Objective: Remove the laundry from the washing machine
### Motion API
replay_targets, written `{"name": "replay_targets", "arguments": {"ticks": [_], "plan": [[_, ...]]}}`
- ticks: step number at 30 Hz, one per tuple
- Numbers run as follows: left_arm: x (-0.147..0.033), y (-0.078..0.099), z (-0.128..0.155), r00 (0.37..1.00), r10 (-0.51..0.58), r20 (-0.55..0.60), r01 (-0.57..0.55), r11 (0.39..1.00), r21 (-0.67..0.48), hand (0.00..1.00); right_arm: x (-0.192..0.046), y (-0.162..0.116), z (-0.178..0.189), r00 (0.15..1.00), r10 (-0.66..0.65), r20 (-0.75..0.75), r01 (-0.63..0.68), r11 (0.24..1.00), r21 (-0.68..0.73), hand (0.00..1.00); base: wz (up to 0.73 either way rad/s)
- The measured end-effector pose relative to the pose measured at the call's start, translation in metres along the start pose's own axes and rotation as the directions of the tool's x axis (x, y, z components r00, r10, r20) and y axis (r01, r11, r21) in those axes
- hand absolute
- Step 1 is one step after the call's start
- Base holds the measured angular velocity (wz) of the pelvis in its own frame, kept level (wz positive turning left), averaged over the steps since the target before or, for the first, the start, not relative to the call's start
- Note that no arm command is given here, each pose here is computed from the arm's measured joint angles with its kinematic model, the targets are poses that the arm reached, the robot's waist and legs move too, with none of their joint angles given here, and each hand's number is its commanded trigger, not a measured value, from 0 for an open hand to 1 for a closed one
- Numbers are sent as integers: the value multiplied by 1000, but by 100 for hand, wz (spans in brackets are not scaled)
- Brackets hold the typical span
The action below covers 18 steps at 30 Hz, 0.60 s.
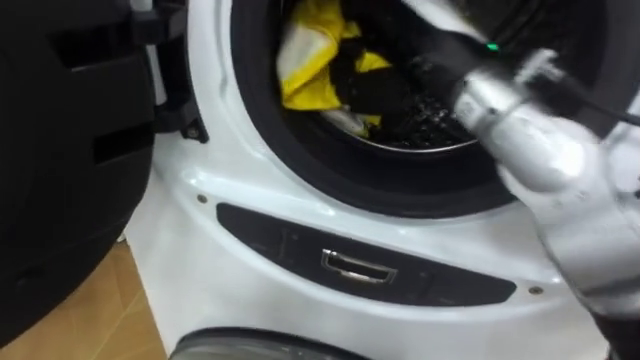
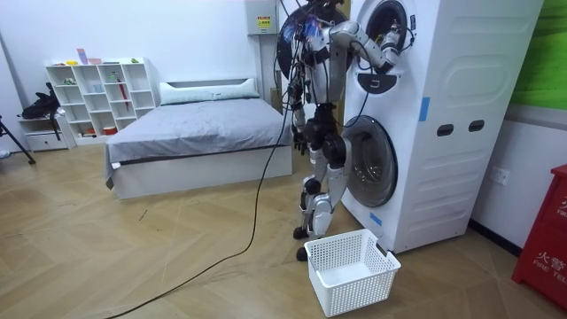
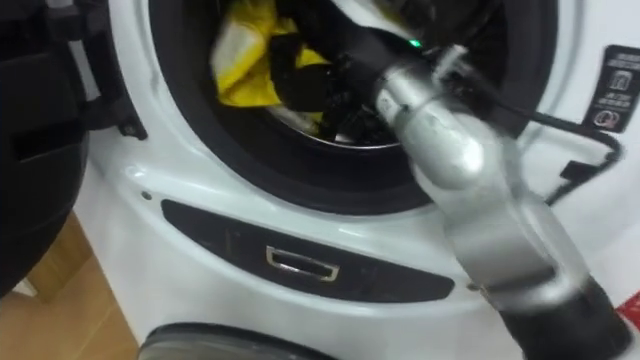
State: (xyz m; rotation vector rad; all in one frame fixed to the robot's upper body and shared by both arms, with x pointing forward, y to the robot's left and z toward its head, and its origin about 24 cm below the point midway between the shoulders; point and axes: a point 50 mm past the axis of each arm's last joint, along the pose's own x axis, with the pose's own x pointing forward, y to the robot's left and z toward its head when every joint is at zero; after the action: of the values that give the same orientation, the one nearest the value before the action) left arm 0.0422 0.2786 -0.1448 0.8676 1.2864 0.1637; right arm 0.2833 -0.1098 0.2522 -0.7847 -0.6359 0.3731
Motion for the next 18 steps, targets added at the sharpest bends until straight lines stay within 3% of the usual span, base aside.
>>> {"name": "replay_targets", "arguments": {"ticks": [6, 14, 18], "plan": [[-2, -6, 2, 999, -14, 37, 14, 1000, -17, 0, -32, 18, 22, 987, 35, 156, -58, 988, 146, 100, 2], [-8, -22, 5, 996, -56, 68, 59, 997, -43, 0, -53, 20, 14, 980, 80, 179, -127, 956, 266, 100, -15], [-10, -26, -6, 997, -65, 43, 67, 997, -49, 0, -66, 14, 1, 991, 62, 115, -93, 955, 283, 100, -1]]}}
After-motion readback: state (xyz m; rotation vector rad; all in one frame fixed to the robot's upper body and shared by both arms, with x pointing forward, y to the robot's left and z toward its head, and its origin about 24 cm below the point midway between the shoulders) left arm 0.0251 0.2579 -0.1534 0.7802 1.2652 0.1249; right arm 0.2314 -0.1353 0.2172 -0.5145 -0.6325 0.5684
